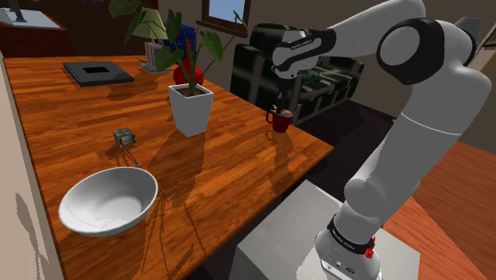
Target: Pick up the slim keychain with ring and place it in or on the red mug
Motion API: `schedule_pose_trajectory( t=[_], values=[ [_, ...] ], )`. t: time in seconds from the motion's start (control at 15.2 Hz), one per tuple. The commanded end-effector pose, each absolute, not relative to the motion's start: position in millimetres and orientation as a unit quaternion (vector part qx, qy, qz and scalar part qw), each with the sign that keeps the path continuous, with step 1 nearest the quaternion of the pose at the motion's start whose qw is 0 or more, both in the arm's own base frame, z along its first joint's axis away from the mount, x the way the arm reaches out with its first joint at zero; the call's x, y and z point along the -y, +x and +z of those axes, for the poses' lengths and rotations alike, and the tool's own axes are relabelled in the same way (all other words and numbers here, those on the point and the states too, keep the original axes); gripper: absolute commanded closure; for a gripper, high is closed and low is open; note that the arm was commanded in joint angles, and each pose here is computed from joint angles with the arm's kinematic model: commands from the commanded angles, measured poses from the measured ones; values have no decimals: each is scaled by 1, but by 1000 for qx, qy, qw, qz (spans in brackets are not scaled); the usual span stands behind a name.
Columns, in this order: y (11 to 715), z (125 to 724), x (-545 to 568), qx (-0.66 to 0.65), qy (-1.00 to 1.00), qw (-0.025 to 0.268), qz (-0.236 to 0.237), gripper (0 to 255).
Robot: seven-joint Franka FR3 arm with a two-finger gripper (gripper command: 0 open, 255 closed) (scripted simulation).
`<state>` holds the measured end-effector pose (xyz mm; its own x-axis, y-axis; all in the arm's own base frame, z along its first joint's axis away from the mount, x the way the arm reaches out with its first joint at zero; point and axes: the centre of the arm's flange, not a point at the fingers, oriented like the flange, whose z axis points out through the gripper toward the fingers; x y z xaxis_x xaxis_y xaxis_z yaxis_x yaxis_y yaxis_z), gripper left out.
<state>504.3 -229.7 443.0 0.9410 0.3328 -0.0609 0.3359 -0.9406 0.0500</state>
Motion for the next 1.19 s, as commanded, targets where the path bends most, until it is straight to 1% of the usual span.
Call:
schedule_pose_trajectory(
  t=[0.0,0.33,0.59,1.12],
  values=[
    [503,438,231,-169,985,28,-30,0],
    [504,438,231,-169,985,28,-30,0],
    [506,488,228,-169,985,28,-30,0],
    [506,488,228,-169,985,28,-30,0]
  ],
)
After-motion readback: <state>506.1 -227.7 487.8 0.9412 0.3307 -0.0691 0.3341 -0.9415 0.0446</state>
